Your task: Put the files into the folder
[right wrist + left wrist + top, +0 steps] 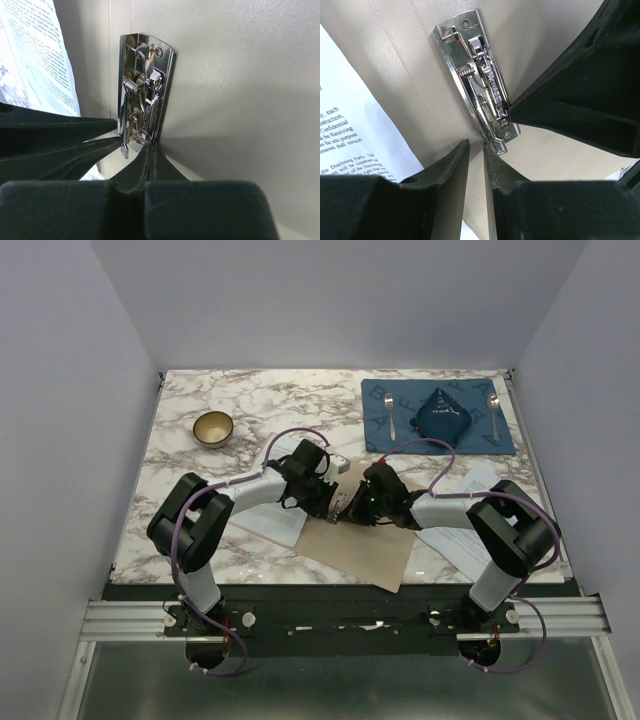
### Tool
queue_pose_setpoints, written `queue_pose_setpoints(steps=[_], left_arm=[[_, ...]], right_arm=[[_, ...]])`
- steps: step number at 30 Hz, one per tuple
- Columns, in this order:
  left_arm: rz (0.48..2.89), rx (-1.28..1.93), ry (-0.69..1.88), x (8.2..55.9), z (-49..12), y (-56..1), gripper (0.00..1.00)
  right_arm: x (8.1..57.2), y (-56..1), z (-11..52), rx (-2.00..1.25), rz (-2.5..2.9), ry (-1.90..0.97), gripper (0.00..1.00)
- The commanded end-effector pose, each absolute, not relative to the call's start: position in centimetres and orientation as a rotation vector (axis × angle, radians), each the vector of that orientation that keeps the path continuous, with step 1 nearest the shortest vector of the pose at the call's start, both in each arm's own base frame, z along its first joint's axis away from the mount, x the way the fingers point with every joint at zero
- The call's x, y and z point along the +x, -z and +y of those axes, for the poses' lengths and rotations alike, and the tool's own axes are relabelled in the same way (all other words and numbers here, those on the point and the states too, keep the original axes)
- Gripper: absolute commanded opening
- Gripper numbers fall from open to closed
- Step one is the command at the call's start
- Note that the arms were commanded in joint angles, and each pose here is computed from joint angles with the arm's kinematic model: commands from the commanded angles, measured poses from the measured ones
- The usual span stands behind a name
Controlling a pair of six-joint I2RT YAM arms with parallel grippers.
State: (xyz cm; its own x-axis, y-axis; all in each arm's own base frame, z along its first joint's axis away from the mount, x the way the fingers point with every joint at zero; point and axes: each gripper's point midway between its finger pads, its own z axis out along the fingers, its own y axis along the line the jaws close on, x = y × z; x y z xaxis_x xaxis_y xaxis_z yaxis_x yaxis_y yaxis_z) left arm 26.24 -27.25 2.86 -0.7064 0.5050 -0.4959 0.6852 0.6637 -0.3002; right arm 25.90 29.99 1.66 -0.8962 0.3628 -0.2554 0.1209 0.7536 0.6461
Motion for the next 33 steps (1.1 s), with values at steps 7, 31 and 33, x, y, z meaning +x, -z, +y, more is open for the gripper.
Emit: queue_pose_setpoints(steps=[7, 31, 33], left_arm=[[2.493, 0.995, 0.664, 25.4, -27.8, -4.1, 0.33], [2.498, 0.983, 0.671, 25.5, -28.0, -4.2, 0.32], [2.508, 0.984, 0.676, 25.4, -28.0, -3.9, 0.32]], right_arm=[[23.6, 2.9, 27.2, 0.395, 2.728, -0.718, 0.0], [23.3, 3.3, 26.9, 0.409, 2.739, -0.707, 0.0], [23.3, 3.3, 26.9, 0.409, 2.738, -0.705, 0.0]])
